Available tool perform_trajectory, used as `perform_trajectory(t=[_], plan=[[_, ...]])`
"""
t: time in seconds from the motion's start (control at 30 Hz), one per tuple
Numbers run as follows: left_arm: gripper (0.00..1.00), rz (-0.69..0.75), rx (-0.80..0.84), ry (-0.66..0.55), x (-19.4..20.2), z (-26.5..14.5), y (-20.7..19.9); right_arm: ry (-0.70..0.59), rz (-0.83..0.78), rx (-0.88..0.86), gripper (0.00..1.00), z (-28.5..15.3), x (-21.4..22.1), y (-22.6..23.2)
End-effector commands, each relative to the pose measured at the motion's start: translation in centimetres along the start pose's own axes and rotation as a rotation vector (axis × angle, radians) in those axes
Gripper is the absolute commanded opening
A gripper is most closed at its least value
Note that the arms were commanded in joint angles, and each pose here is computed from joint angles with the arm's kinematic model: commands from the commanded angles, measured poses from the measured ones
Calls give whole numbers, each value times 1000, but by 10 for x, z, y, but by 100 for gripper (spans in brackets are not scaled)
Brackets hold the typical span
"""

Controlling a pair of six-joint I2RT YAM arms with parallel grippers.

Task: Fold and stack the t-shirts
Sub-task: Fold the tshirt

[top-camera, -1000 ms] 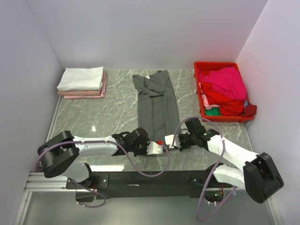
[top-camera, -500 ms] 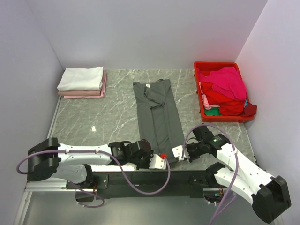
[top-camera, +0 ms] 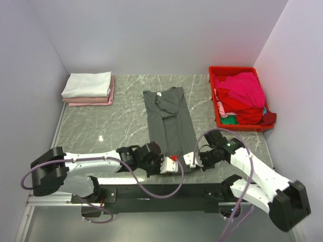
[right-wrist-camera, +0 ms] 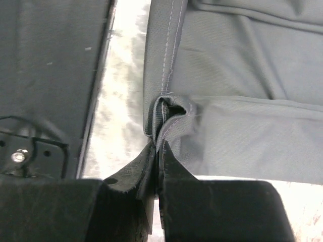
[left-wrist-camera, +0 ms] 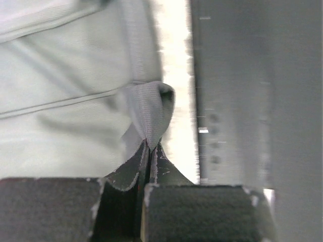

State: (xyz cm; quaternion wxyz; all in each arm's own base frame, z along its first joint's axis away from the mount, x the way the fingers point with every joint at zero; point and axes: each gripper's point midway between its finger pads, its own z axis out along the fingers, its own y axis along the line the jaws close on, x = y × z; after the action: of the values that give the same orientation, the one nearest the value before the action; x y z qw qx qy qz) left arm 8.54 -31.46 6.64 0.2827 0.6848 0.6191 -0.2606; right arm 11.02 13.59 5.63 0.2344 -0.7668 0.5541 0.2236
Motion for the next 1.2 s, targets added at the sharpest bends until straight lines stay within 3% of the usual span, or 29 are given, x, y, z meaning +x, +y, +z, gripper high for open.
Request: perform_trajectory(t=[0.0, 0.4, 0.67, 1.17], plan=[[0, 1, -49, -74, -21, -7, 41, 4, 20, 99, 0, -10, -11, -48], [0, -85, -250, -129, -6, -29, 190, 7, 152, 205, 0, -35, -3, -191], [0, -157, -340, -134, 18, -48, 267, 32, 258, 265, 0, -21, 22, -263], [0, -204, -318, -99, 45, -39, 306, 56, 326, 340, 0, -17, 39, -317]])
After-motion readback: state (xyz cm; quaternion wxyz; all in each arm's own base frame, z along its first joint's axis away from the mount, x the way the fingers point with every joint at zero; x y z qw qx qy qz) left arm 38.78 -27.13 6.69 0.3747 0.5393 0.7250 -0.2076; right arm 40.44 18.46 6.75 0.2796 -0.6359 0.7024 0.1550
